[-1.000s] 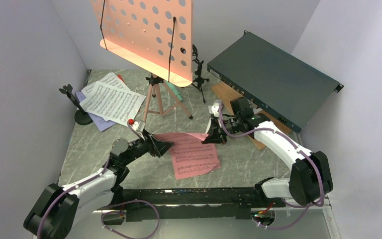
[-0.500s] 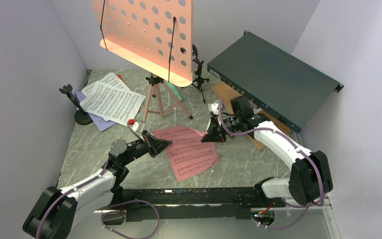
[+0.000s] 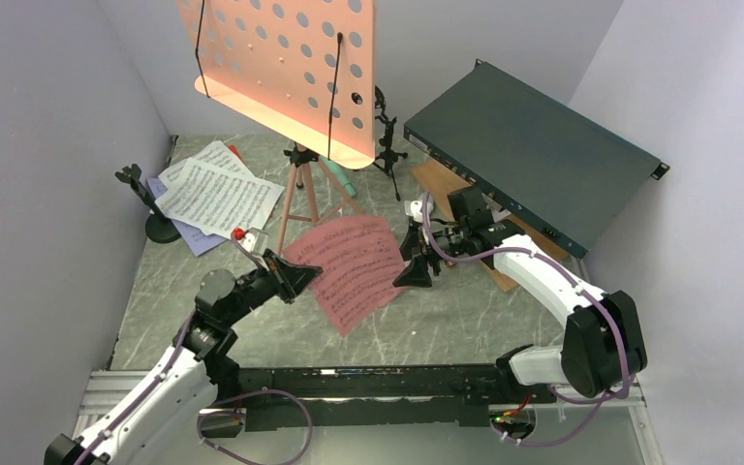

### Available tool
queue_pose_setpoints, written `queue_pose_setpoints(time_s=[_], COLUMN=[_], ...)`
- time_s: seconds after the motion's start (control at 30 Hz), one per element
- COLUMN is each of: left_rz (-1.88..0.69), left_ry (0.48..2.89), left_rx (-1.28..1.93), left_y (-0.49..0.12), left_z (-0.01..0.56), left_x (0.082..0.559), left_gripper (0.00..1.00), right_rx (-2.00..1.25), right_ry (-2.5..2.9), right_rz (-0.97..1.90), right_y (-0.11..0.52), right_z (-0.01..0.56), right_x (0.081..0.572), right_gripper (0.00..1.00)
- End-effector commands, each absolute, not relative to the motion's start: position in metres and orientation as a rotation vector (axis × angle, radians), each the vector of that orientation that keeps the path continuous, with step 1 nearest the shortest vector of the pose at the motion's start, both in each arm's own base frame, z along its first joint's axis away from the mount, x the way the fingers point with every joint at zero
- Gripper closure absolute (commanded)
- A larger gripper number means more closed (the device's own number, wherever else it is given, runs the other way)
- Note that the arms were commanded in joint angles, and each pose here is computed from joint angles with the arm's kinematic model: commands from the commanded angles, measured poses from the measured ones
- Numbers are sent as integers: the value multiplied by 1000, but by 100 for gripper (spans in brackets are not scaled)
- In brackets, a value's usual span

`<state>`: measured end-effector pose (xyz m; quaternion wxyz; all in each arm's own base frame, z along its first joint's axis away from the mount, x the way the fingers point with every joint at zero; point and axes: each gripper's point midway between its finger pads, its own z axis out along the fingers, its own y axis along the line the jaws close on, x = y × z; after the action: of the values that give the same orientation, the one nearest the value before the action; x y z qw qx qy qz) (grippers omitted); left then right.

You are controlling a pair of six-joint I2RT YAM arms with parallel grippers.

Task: Pack up the instrument practice props
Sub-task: Place the sheet music at the center of the board.

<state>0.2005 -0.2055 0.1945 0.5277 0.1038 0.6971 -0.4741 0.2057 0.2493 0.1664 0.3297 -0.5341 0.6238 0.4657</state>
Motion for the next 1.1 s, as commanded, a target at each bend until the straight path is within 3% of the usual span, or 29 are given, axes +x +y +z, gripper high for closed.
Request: queue_pose_setpoints(time_s=[0.0, 0.33, 0.77, 1.07], left_rz=[-989, -769, -516, -219], left_ry=[1766, 1856, 1833, 1767], left_rx=[153, 9, -174, -229], left_y=[-185, -146, -97, -63], left_z=[194, 204, 232, 295], left_x=[210, 211, 220, 257], left_gripper=[100, 100, 100, 100], right_rx=[-1394, -1358, -1342, -1342], right_ry=[1581, 1620, 1641, 1632], right_rz=[1168, 1120, 1087, 1087], right_y=[252, 250, 248, 248], right_z=[180, 179, 178, 181], right_x=[217, 225, 230, 229], right_gripper=[35, 21, 17, 16])
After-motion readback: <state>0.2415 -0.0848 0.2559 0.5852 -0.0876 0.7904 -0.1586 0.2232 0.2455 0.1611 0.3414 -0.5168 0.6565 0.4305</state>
